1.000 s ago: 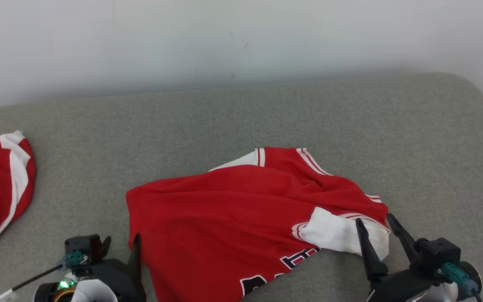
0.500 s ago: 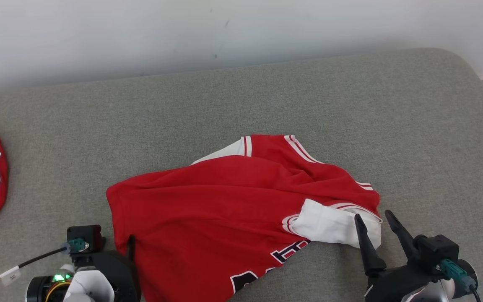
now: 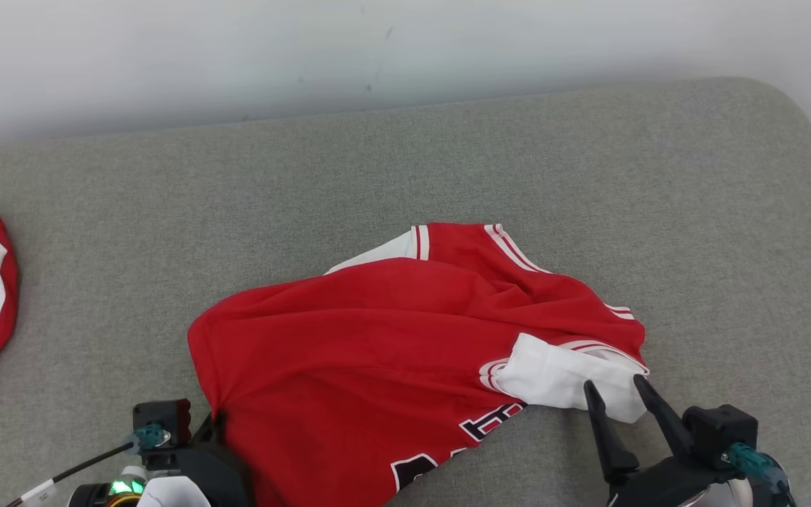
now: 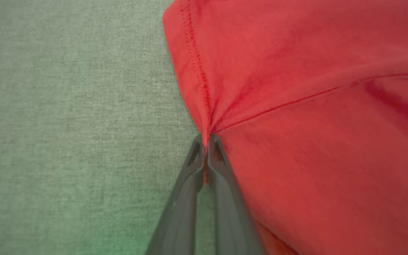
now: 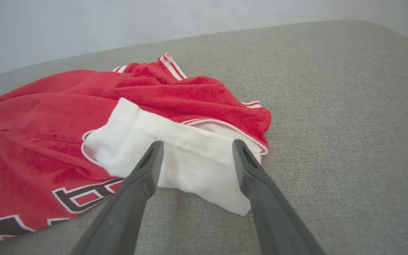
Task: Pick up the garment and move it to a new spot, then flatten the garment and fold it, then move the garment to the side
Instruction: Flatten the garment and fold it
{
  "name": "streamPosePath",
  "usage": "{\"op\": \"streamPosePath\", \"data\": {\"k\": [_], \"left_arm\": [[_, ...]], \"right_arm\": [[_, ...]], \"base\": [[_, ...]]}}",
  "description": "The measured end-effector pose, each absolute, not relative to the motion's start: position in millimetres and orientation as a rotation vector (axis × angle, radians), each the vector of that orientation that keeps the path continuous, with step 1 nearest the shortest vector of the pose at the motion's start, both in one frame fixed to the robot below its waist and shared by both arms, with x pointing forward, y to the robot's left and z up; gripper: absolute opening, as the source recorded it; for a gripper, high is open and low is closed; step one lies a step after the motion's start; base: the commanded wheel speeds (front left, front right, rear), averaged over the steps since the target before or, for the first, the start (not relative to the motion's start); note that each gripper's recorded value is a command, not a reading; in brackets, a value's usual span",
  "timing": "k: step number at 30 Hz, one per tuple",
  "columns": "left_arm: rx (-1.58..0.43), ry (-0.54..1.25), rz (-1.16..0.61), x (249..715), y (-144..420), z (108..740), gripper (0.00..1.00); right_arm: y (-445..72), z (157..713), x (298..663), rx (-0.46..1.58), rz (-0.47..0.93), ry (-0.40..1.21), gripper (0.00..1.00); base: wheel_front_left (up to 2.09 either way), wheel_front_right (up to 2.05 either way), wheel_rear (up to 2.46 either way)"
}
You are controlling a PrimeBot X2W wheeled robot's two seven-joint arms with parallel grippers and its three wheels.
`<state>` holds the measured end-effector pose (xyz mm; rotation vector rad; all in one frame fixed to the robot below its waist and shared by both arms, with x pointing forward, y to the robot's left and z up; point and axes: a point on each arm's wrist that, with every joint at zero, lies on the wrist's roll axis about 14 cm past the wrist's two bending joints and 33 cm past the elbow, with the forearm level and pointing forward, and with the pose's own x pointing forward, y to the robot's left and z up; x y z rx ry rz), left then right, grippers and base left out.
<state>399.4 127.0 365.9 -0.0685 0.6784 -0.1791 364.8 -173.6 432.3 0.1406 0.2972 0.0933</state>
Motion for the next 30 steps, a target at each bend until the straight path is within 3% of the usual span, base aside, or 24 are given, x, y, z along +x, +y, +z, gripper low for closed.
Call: {"op": "streamPosePath", "data": {"k": [17, 30], "left_arm": [[-0.123, 0.671, -0.184, 394.1, 116.3, 364.3, 0.00], [-0.122, 0.679, -0.194, 397.1, 114.6, 359.2, 0.00]], "right_arm": [[-189.1, 405.3, 351.2, 0.155, 0.049, 0.379, 1.00], [-194.5, 389.7, 360.5, 0.164, 0.038, 0.416, 1.00]], "base": [[0.00, 0.00, 0.00], [0.00, 0.00, 0.00]]}}
